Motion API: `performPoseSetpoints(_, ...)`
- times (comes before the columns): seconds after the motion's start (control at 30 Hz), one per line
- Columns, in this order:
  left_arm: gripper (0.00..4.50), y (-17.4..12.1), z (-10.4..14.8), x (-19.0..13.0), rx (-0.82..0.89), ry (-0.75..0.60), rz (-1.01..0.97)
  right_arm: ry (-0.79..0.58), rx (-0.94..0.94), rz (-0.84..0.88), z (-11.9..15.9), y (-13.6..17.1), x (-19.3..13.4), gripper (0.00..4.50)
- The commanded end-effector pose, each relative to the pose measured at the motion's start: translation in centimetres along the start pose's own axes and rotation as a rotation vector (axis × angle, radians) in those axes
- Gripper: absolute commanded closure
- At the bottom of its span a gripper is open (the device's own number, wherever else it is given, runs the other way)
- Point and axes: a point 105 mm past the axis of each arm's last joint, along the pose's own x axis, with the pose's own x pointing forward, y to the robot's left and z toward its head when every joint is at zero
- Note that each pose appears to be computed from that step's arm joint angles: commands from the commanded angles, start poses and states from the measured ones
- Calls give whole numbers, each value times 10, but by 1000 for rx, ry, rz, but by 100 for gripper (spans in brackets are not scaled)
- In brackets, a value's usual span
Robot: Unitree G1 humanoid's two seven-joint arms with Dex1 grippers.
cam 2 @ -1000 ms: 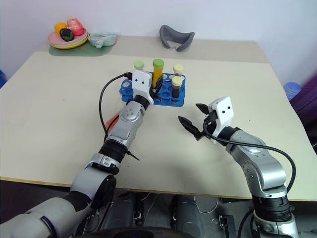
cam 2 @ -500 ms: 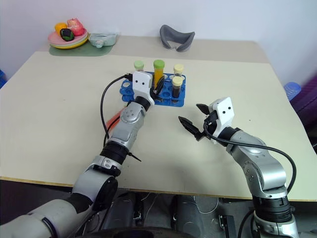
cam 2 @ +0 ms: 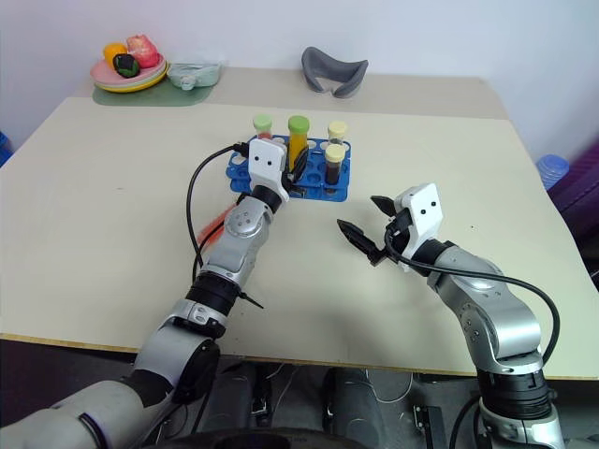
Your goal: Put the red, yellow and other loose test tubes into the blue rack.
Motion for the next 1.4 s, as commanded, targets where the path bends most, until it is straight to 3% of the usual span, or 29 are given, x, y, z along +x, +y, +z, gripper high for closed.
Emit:
performPoseSetpoints(0.03,303,-4,12,-1,3,-50,-14,-33,-18,-8,8,0,-2,5)
performPoseSetpoints(0.73,303,-8,9,-3,16,-41,-23,-32,-19,1,8,1,0,5)
performPoseSetpoints(0.87,163,-7,9,-3,13,-41,-19,-32,-20,2,8,1,0,5)
performPoseSetpoints(0.97,12,-5,9,-3,1,-40,-5,-32,-19,4,8,1,0,5)
performPoseSetpoints(1.23,5,4,22,-8,-34,-73,-6,-31,-22,6,8,1,0,5)
performPoseSetpoints(1.4,5,22,36,-28,-13,-84,-37,-26,-24,0,8,0,-3,5)
